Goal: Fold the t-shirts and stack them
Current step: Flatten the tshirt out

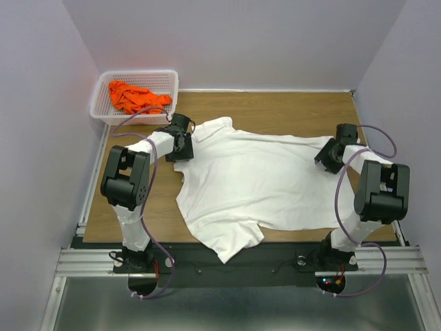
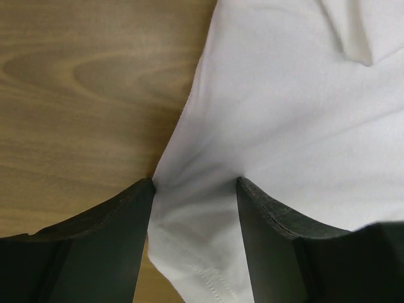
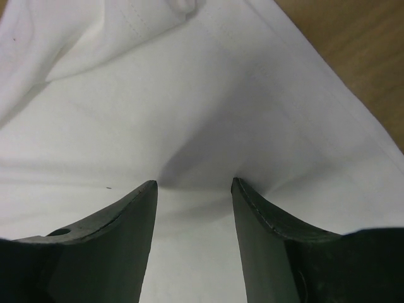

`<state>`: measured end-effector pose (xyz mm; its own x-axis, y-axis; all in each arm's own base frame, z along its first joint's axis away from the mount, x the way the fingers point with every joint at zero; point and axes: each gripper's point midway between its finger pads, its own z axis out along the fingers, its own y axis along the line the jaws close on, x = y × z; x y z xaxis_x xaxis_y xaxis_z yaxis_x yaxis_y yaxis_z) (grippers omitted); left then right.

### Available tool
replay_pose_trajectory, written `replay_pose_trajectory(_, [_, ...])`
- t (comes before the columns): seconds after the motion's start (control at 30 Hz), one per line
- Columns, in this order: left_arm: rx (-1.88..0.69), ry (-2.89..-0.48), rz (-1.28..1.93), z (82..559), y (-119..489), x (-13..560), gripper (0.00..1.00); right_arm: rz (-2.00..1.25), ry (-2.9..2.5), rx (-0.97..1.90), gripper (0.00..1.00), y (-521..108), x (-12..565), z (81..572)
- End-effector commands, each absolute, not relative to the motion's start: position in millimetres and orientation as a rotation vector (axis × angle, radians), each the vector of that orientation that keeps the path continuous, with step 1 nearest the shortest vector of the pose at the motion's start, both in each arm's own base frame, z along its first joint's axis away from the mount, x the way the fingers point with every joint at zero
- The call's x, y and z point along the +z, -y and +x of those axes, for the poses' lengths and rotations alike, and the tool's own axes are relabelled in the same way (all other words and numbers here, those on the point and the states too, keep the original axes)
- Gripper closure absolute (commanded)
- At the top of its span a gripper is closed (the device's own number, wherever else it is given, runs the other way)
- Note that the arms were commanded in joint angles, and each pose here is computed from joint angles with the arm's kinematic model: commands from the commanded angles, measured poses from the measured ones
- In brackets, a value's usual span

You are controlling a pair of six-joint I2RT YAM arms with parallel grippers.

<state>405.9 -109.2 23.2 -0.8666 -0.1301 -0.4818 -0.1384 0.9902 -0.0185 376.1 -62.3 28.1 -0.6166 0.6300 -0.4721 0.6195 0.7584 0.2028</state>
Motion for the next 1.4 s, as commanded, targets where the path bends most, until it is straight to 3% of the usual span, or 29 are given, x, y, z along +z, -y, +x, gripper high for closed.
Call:
replay_pose_trajectory(0.0, [0.072, -2.862, -0.188, 329.0, 91.1, 1.0, 0.34, 1.046, -2.517, -0.036, 0.43, 62.9, 14.3, 318.9])
replay_pose_trajectory(0.13, [0.039, -2.883, -0.203, 306.2, 89.8, 6.9, 0.34, 1.061, -2.533, 0.026, 0.42, 50.7, 18.7, 300.6])
replay_pose_trajectory(0.23, [-0.020, -2.833, -0.187, 312.8, 94.8, 23.2, 0.31, 0.989, -2.502, 0.097, 0.42, 45.8, 38.4, 313.8])
replay_pose_trajectory(0.47, [-0.094, -2.564, -0.192, 416.8, 108.1, 102.2, 0.27, 0.746, -2.410, 0.230, 0.40, 40.6, 96.9, 369.3])
replay_pose_trajectory(0.57, [-0.113, -2.531, -0.202, 456.1, 113.1, 105.4, 0.27, 0.707, -2.395, 0.261, 0.39, 38.6, 106.3, 381.5])
replay_pose_trajectory(0.73, [-0.123, -2.519, -0.168, 497.7, 123.2, 108.7, 0.38, 0.689, -2.390, 0.274, 0.39, 37.8, 110.0, 386.3])
replay_pose_trajectory(0.87, [-0.151, -2.585, -0.137, 502.6, 131.8, 82.5, 0.44, 0.681, -2.389, 0.269, 0.39, 38.3, 111.0, 386.2])
replay_pose_trajectory(1.37, [-0.135, -2.625, -0.104, 506.2, 134.0, 40.9, 0.49, 0.688, -2.418, 0.308, 0.38, 31.8, 98.7, 380.7])
